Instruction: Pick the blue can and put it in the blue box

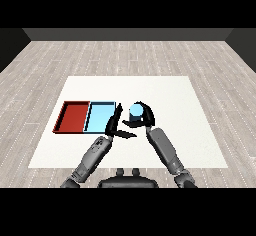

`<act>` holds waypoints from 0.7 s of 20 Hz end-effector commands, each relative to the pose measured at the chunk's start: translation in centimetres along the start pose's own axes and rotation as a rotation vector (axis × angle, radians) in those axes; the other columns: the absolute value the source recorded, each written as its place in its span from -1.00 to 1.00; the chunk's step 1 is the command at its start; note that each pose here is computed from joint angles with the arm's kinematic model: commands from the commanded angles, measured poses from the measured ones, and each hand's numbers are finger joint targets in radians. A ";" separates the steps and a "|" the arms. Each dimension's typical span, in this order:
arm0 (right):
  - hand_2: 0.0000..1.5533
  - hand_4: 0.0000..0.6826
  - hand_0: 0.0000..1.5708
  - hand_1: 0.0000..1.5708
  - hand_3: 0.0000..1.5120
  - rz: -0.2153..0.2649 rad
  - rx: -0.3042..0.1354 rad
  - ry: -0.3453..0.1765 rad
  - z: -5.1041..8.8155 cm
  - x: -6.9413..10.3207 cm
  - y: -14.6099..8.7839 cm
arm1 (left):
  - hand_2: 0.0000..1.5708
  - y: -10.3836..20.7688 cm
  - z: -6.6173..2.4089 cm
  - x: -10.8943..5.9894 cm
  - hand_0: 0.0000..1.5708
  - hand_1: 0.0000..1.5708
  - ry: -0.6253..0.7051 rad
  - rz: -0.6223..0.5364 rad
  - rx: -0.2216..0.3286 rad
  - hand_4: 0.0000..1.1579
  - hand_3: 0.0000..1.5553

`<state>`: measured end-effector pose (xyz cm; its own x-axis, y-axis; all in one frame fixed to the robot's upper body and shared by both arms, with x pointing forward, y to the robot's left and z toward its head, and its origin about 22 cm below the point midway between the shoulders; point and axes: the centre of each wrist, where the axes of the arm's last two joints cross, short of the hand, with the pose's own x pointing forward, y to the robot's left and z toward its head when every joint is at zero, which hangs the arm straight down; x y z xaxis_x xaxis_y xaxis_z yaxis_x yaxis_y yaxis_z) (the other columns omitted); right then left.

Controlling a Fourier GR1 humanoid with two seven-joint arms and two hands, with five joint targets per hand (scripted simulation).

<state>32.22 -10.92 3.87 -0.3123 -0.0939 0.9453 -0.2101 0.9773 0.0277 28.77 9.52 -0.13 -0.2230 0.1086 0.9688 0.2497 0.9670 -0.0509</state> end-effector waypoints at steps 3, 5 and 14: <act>0.88 0.62 0.83 0.83 0.81 -0.015 0.016 0.006 -1.4 0.6 0.8 | -1.00 -0.1 0.63 -2.3 -1.00 -1.00 0.040 0.012 -0.005 -1.00 -1.00; 0.89 0.64 0.83 0.83 0.82 -0.026 0.026 -0.005 -0.7 -0.6 -0.2 | -1.00 -1.3 0.38 -2.7 -1.00 -1.00 0.032 0.014 -0.006 -1.00 -1.00; 0.88 0.64 0.81 0.81 0.80 -0.038 0.048 -0.012 -0.4 1.5 2.1 | -1.00 -3.6 -1.27 -2.2 -1.00 -1.00 0.039 0.001 -0.008 -1.00 -1.00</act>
<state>32.08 -9.84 4.74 -0.3166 -0.1146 0.9416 -0.2480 0.9681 0.0345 29.41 7.49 -2.29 -0.1832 0.1139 0.9765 0.2571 0.9642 -0.0642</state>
